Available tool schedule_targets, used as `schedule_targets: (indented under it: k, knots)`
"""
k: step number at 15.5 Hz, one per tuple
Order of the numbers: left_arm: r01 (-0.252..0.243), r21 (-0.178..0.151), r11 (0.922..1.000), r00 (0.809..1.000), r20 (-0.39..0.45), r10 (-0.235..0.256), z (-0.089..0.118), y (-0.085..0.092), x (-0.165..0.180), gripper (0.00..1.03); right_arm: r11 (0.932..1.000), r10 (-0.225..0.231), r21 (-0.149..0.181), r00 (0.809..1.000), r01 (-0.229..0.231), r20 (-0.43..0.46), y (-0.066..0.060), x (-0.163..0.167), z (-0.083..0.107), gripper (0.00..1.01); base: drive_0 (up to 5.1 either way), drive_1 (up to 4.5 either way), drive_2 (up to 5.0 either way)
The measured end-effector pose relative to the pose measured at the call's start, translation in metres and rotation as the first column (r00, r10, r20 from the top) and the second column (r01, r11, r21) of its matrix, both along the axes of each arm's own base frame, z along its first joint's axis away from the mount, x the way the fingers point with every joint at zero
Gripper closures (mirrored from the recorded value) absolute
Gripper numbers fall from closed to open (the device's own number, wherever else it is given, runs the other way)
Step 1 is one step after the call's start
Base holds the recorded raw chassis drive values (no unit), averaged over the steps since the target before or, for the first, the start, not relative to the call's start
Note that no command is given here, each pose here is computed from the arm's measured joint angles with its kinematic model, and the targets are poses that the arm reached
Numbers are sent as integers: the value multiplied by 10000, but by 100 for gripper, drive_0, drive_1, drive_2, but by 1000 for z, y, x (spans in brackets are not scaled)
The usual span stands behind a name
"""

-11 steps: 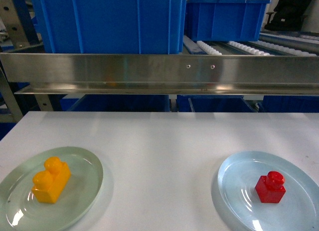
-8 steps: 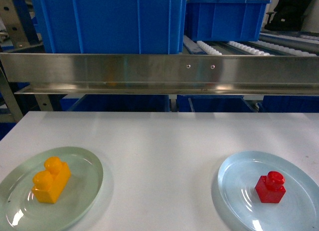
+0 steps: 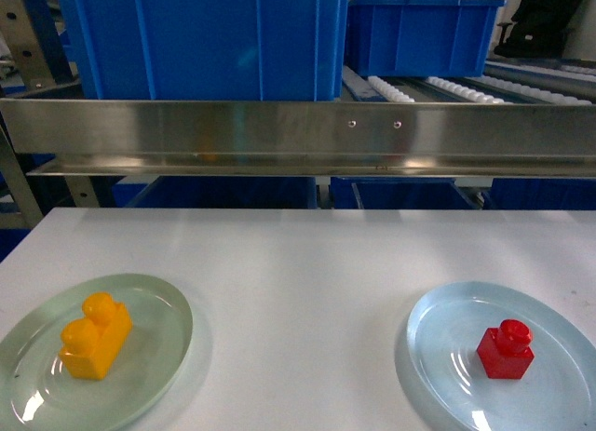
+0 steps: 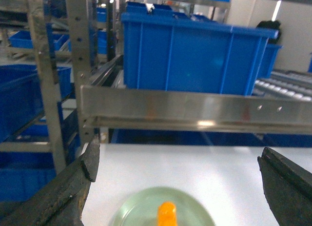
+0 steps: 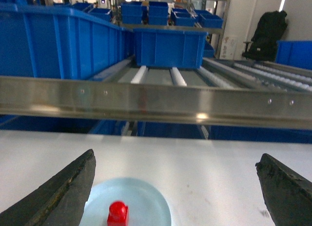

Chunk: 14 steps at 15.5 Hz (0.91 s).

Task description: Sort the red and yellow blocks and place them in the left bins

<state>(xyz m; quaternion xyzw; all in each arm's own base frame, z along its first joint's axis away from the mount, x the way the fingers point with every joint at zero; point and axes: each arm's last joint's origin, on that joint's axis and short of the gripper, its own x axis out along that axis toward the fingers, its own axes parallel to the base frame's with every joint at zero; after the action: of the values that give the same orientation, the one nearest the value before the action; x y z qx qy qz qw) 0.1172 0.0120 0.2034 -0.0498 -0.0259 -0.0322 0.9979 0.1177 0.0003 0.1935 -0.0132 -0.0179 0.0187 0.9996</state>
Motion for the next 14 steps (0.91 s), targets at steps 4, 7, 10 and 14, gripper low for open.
schedule_targets:
  k: [4, 7, 10, 14]
  knots:
    - [596, -978, 9934, 9980, -150, -614, 44, 10, 49, 5, 9994, 228, -257, 9992, -219, 341, 2, 32, 31, 3, 0, 0, 0]
    - [156, -492, 9987, 9969, -763, -193, 31, 4, 135, 5, 9951, 642, -671, 9910, -724, -1173, 5, 114, 21, 3, 0, 0, 0]
    - [158, -414, 9990, 9971, -739, -188, 31, 3, 134, 5, 9882, 1028, -765, 9454, -1325, -3094, 7, 160, -19, 3, 0, 0, 0]
    - [158, -406, 9990, 9971, -735, -188, 31, 3, 134, 5, 9830, 1225, -778, 9093, -1664, -3978, 11, 179, -40, 3, 0, 0, 0]
